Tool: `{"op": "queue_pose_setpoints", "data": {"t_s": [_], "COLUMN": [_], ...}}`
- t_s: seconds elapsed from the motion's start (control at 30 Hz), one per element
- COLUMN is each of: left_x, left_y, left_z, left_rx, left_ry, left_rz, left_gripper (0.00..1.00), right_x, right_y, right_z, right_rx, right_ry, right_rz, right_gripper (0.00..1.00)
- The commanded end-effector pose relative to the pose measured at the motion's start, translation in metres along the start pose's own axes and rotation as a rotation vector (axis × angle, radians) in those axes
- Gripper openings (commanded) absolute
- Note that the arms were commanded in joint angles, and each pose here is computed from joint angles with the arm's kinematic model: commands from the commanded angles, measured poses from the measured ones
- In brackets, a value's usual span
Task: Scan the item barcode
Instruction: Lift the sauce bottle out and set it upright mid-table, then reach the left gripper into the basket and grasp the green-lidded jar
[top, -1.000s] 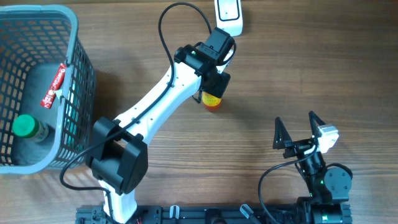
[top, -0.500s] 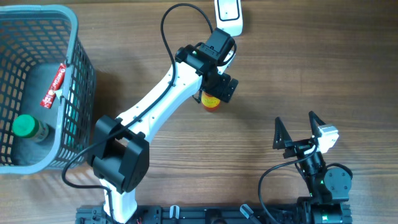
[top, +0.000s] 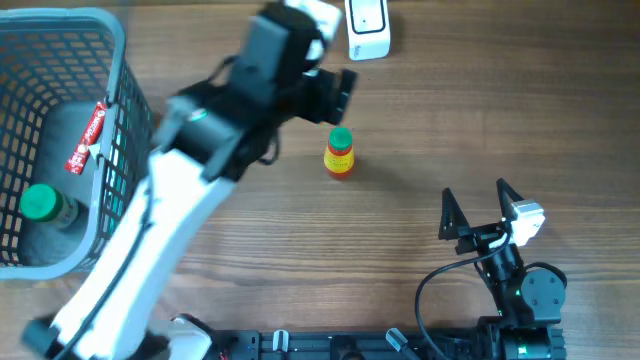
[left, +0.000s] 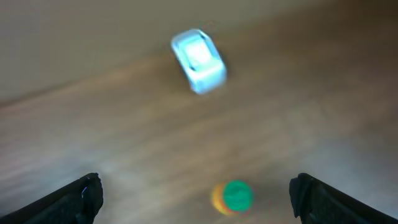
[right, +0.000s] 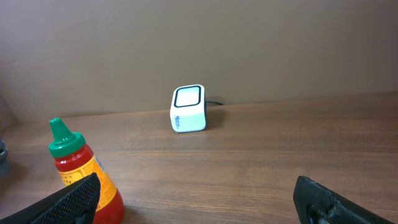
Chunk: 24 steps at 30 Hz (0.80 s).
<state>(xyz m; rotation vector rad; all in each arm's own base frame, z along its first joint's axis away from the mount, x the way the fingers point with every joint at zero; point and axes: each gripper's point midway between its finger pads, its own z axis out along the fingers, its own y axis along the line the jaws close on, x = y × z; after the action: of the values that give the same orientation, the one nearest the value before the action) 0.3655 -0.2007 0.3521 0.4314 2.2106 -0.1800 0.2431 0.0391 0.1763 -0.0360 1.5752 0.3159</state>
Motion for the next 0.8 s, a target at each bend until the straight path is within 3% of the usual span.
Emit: {"op": "queue_pose_setpoints", "data": {"t_s": [0.0,0.13,0.23,0.47,0.63,0.77], "left_x": [-0.017,-0.015,-0.002,0.071,0.138,0.185], "left_y": [0.070,0.143,0.200,0.294,0.324,0.343], "left_z": [-0.041,-0.077,-0.101,-0.140,-0.156,-0.146], "left_rx": [-0.229,-0.383,-0.507,-0.749,-0.936,-1.048], "left_ry": [-0.104,-0.180,-0.242,-0.297,-0.207,-0.033], "left_rz": [-0.103,-0.324,-0.594,-1.223,-1.494,-1.575], "left_gripper": [1.00,1.00,1.00,1.00,1.00,1.00], "right_x": [-0.002,-0.002,-0.002,-0.002,-0.002,-0.002], "right_y": [0.000,0.000,0.000,0.000,0.000,0.000], "right_z": [0.000,0.000,0.000,0.000,0.000,0.000], "right_rx": [0.005,0.005,0.005,0.005,0.005,0.004], "right_ry": [-0.010,-0.009,-0.009,-0.010,-0.009,-0.010], "right_rz": [0.005,0.005,0.005,0.005,0.005,0.005], "right_gripper": [1.00,1.00,1.00,1.00,0.99,1.00]}}
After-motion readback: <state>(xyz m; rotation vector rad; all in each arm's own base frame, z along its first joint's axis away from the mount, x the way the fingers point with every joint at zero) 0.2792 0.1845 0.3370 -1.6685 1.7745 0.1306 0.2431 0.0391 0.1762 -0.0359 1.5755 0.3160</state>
